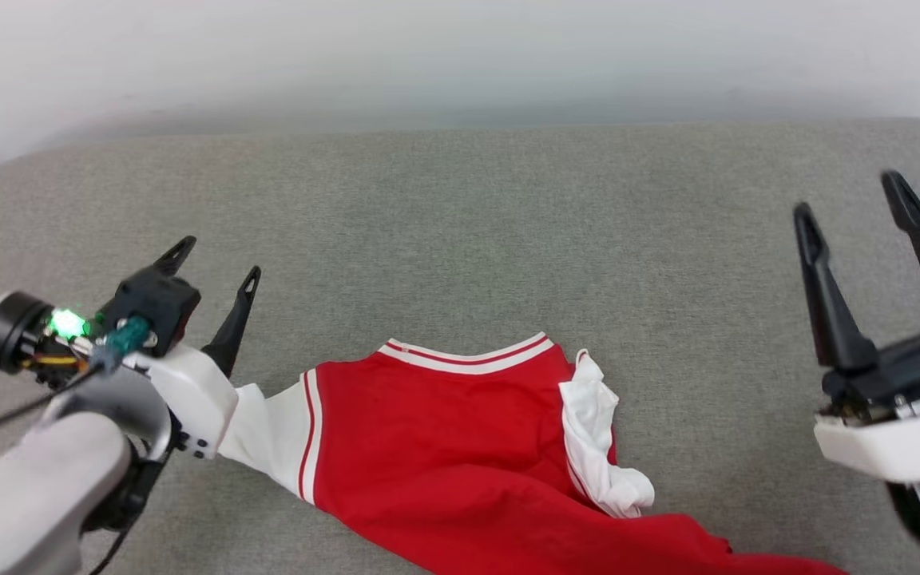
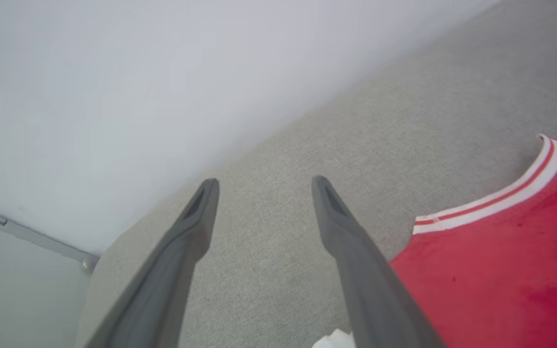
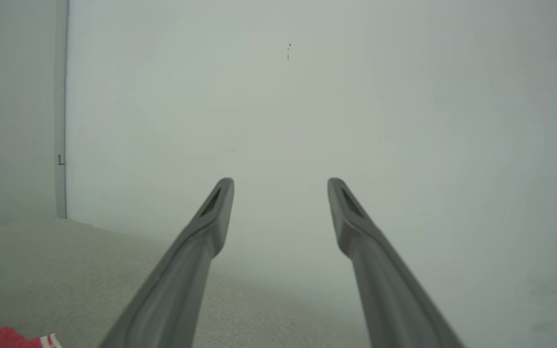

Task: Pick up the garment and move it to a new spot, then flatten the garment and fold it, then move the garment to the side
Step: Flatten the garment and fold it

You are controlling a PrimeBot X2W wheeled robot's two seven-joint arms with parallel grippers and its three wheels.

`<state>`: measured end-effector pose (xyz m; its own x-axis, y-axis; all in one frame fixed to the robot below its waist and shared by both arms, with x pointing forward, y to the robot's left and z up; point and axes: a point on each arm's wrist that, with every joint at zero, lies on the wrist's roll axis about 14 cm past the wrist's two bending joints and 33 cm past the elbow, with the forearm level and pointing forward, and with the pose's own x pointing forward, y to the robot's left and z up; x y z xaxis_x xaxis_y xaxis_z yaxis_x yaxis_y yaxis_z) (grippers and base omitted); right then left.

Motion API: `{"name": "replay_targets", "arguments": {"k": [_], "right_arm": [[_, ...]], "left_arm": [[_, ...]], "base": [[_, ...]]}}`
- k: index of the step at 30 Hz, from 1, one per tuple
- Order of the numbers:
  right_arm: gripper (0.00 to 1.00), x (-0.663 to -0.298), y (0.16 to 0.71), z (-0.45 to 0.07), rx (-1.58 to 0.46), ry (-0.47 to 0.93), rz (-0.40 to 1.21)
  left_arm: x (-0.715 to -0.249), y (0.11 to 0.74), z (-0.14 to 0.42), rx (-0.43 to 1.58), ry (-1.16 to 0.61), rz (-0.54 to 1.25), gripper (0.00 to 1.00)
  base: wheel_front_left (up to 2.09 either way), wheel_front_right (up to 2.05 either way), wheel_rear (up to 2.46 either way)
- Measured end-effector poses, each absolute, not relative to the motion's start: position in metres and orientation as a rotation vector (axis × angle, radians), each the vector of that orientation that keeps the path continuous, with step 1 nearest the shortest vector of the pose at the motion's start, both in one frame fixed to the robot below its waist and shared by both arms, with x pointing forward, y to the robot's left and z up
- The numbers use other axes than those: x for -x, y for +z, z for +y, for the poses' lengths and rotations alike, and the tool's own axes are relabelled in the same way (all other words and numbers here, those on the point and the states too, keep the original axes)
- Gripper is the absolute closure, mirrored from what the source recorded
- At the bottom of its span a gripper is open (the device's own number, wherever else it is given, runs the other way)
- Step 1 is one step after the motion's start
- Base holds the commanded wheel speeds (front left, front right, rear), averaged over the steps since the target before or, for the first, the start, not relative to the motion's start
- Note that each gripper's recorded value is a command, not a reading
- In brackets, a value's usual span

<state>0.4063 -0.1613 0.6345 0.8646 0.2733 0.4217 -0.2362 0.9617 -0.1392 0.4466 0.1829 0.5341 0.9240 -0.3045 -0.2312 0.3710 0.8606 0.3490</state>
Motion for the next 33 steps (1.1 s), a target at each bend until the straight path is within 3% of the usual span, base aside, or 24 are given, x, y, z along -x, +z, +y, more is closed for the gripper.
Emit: {"name": "replay_targets", "arguments": {"k": [6, 17, 26, 33], "right_arm": [[0.0, -0.426, 0.638, -0.114, 0.253, 0.496, -0.312], [0.0, -0.415, 0.538, -0.062, 0.523, 0.859, 0.377], [0.0, -0.388, 0.454, -0.059, 0.713, 1.028, 0.828], [0.0, -0.389, 0.407, -0.062, 0.74, 1.073, 0.987]], "left_arm": [[-0.44, 0.554, 0.197, -0.307, -0.161, -0.043, 0.0], [-0.416, 0.571, 0.22, -0.23, 0.121, -0.194, 0.0], [-0.399, 0.543, 0.227, -0.182, 0.2, -0.149, 0.0], [-0.401, 0.529, 0.234, -0.178, 0.229, -0.128, 0.0]], "base": [[0.0, 0.0, 0.0], [0.0, 0.0, 0.0], [0.0, 0.0, 0.0], [0.0, 0.0, 0.0]]}}
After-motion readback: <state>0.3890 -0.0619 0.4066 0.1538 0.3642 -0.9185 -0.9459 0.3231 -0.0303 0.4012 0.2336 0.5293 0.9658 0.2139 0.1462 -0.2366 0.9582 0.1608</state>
